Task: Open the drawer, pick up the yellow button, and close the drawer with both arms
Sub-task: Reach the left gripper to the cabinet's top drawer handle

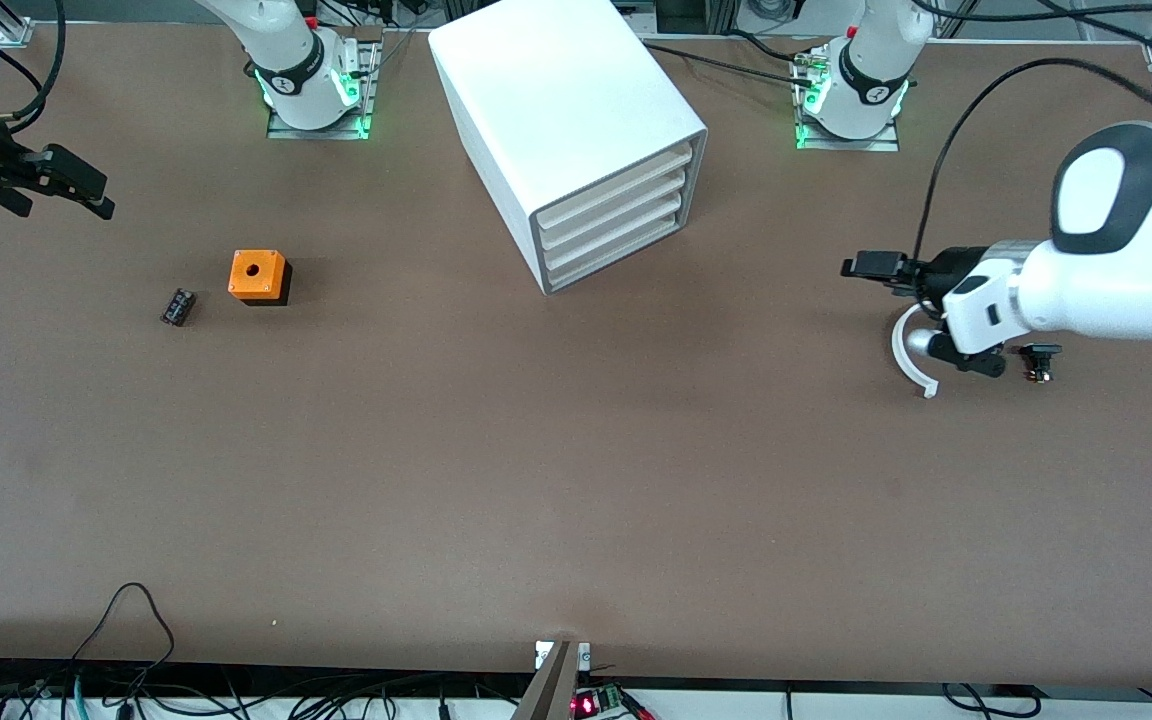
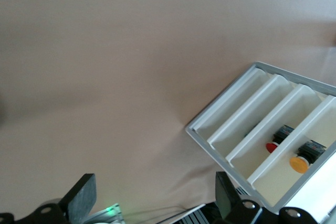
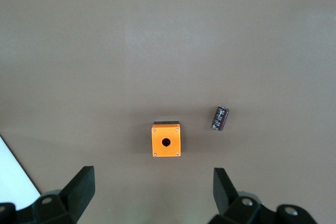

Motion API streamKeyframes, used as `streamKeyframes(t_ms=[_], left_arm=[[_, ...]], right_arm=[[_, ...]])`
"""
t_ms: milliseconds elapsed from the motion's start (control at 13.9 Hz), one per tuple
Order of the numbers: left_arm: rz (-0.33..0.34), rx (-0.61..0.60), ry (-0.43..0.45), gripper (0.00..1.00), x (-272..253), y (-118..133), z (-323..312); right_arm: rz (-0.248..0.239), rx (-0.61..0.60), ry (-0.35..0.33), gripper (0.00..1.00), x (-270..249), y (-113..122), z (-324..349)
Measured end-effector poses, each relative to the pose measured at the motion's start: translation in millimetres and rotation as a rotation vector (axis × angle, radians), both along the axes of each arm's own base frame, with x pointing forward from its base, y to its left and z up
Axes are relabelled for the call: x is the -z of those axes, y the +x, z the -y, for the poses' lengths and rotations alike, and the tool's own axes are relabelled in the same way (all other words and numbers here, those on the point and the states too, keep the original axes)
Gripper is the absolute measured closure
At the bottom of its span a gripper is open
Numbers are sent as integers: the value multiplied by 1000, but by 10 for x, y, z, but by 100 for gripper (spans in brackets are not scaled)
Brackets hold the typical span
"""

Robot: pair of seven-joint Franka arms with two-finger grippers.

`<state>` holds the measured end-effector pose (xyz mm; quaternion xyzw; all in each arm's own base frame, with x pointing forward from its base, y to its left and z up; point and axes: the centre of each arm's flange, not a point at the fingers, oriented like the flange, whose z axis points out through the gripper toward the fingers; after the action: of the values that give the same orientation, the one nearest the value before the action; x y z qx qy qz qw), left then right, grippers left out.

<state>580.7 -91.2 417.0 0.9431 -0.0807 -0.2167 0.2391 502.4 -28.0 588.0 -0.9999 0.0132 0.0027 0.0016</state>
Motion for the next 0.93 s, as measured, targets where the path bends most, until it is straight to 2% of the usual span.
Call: streamKeyframes(t_ms=[215,359,646,933], left_arm=[[-80,19,-88,0,401,-8,343],[-124,69,-163,0,592,-115,661],[-259,114,-418,0,1109,-660,1292],[-322,169,-470,0,1359,-1059,1680]], right_arm=[[3,-4,-5,0,-6,3,-8],[7,-5,-6,0,-11,8,-10],[9,-6,-7,0,-13,10,-14],[16,-8,-8,0,-47,20,-20]])
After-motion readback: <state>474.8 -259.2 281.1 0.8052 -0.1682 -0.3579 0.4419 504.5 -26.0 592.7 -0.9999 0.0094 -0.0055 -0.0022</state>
